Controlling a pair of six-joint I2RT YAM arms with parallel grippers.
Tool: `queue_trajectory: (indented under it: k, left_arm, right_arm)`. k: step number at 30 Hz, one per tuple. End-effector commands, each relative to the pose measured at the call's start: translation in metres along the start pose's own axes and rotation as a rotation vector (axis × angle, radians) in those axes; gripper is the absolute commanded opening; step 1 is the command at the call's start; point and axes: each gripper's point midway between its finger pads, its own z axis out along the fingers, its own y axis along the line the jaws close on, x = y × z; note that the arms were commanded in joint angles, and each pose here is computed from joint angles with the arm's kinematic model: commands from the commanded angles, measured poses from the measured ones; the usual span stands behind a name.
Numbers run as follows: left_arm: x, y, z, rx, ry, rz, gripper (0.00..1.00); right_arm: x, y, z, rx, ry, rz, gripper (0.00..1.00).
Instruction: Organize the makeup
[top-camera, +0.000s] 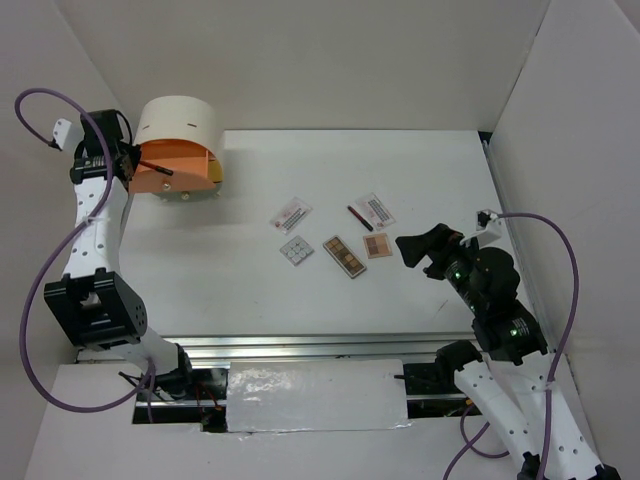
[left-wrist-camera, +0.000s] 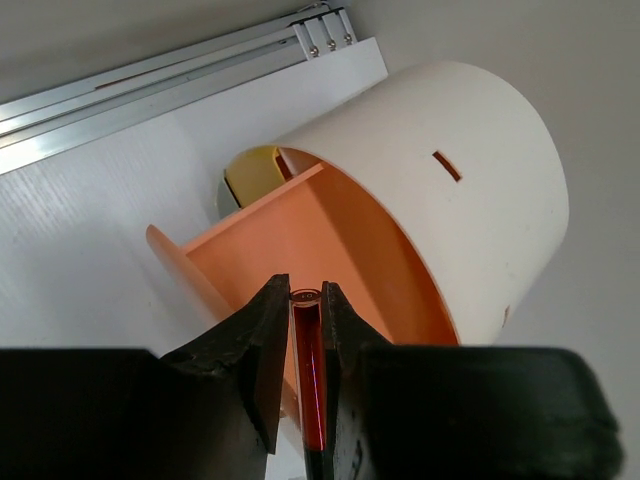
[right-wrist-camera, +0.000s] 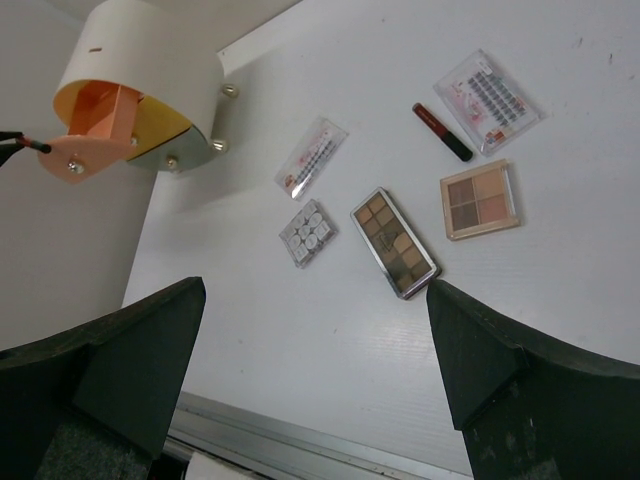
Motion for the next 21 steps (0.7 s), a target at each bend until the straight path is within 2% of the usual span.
queue_trajectory:
  k: [1,6,11,16,17,21]
  left_arm:
    - [-0.017,-0.029,-0.002,0.108,-0.031,-0.058,0.16]
    - [-0.01,-0.036,-0.006,0.164,0.017,-0.092,0.16]
    - [-0.01,-0.04,-0.009,0.198,0.017,-0.144,0.18]
    - [0.0,-0.032,0.006,0.174,0.023,-0.154,0.28]
    - [0.002,-0.033,0.007,0.185,0.026,-0.154,0.32]
    - [0.002,-0.045,0.0,0.254,0.028,-0.159,0.8]
  right_arm:
    - [-0.014,0.012,0.001,-0.039,-0.04,-0.014,1.0]
    - [-0.013,0.01,0.002,-0.03,-0.036,-0.016,1.0]
    - [-0.013,0.009,0.002,-0.027,-0.038,-0.016,1.0]
    - [-0.013,0.008,0.001,-0.022,-0.04,-0.015,1.0]
    - [-0.013,0.008,0.001,-0.023,-0.039,-0.017,1.0]
    - [-0.014,0.009,0.002,-0.023,-0.039,-0.017,1.0]
